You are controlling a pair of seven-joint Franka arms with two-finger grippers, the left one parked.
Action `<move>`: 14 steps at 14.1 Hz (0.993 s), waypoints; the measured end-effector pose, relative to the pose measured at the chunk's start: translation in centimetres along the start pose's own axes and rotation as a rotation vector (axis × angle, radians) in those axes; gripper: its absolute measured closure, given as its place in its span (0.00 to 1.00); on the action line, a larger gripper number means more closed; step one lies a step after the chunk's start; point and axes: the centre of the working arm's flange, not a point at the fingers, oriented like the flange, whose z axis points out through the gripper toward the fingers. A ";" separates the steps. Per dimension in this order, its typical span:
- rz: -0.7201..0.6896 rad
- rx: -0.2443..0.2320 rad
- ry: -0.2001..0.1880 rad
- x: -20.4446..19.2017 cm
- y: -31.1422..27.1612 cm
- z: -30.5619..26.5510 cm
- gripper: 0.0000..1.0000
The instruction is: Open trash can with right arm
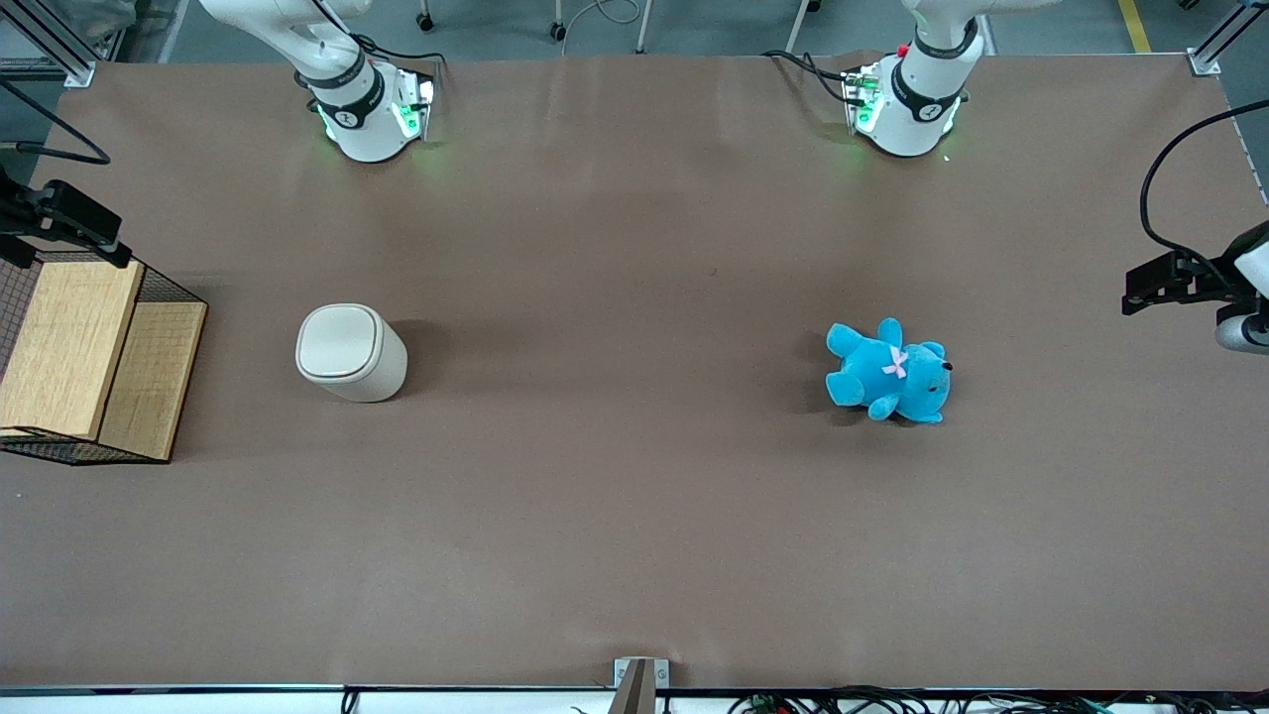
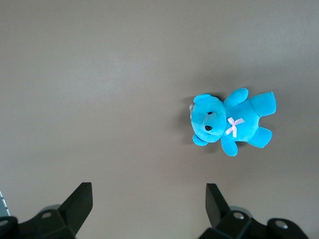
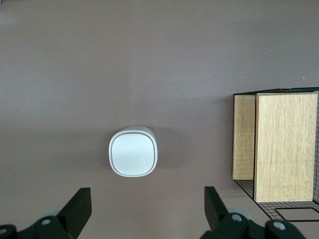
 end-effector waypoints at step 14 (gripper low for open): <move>-0.071 0.002 -0.054 1.1 -4.2 2.9 0.00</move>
